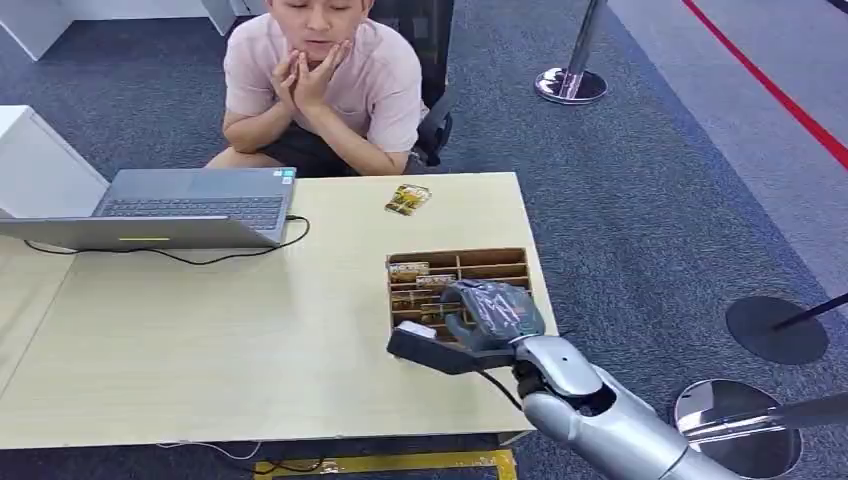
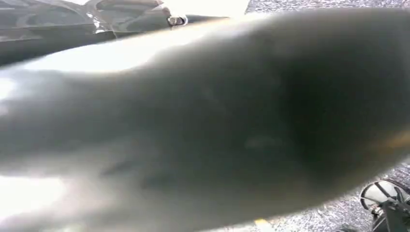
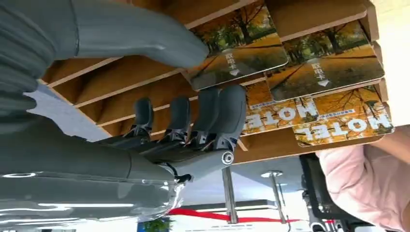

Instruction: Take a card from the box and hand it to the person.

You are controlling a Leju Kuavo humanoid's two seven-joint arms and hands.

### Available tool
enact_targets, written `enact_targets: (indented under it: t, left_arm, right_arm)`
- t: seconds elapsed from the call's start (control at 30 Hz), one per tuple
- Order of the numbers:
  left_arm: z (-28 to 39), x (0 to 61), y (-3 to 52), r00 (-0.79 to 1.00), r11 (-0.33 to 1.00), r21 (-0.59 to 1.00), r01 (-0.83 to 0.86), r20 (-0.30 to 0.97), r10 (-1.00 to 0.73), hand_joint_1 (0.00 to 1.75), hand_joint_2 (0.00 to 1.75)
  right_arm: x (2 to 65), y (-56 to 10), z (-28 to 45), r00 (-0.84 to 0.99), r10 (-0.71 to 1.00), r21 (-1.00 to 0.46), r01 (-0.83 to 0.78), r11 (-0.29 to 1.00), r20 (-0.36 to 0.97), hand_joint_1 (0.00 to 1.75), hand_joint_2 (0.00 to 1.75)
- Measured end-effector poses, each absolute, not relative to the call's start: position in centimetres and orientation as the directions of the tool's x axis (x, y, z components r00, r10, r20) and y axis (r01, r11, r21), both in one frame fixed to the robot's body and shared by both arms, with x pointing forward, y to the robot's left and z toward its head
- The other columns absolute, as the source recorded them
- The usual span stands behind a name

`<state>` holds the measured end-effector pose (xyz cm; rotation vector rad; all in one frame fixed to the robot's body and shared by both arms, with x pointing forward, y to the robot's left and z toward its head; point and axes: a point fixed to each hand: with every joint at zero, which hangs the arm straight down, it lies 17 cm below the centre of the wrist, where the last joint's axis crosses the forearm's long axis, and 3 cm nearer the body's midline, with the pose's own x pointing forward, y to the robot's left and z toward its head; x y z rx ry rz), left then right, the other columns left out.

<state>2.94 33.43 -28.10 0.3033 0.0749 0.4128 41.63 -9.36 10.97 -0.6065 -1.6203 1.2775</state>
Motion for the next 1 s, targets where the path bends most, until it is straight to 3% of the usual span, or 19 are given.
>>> enact_targets:
  t: [1.0]
  left_arm:
    - [-28.13, 3.01, 33.02, 0.915, 0.874, 0.300, -0.383, -0.010, 0.404, 0.00, 0.00]
  right_arm:
    - [42.11, -9.23, 10.28, -0.408, 0.834, -0.928, -0.180, 0.327, 0.373, 0.96, 1.75]
